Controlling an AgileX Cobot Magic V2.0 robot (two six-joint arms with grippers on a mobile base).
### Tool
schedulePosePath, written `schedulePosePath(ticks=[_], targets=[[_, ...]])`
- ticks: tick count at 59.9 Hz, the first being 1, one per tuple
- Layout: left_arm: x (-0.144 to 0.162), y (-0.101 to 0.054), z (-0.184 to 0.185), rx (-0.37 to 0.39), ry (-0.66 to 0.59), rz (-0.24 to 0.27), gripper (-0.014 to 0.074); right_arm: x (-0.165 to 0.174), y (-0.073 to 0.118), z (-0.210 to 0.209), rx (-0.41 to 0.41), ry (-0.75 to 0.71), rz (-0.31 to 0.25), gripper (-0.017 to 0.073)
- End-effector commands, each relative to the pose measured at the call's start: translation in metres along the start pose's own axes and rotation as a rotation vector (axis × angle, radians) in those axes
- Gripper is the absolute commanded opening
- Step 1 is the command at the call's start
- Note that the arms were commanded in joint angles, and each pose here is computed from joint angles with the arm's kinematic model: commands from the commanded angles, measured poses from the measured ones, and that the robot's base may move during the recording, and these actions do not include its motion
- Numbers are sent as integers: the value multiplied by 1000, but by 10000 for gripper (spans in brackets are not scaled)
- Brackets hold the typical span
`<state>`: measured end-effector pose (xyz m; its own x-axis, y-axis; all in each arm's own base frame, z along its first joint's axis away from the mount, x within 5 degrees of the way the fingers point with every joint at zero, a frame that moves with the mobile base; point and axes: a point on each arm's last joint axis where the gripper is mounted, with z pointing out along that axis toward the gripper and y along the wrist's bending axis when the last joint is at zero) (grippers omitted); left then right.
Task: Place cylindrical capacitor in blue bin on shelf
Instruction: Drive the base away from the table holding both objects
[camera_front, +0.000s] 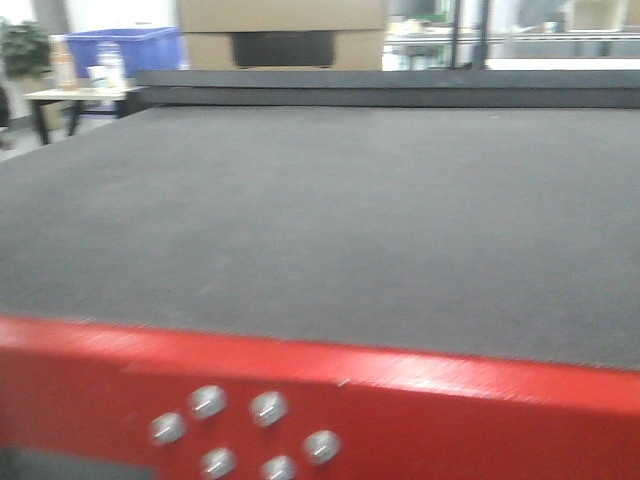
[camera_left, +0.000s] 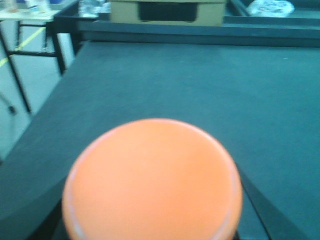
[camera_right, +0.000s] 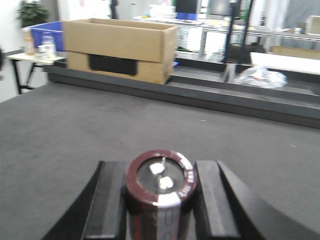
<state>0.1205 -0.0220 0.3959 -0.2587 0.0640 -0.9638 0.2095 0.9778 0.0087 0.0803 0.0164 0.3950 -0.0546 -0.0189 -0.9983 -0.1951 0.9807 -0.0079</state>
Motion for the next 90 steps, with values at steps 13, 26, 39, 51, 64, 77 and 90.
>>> schedulePosePath(ticks=[13,26,39,51,64,77,90], targets=[[-3,-1,-3,7,-25,2,-111,-4,0,-3,5,-37,-9,-123],[-3,-1,-3,7,-25,2,-111,-4,0,-3,5,-37,-9,-123],[-3,-1,-3,7,-25,2,-111,-4,0,-3,5,-37,-9,-123],[-3,-1,-3,7,-25,2,-111,-4,0,-3,5,-37,-9,-123],[-3,-1,-3,7,-25,2,-111,-4,0,-3,5,-37,-9,-123],[-3,-1,-3,7,-25,2,-111,-4,0,-3,5,-37,-9,-123],[-3,-1,-3,7,-25,2,-111,-4,0,-3,5,-37,-9,-123]])
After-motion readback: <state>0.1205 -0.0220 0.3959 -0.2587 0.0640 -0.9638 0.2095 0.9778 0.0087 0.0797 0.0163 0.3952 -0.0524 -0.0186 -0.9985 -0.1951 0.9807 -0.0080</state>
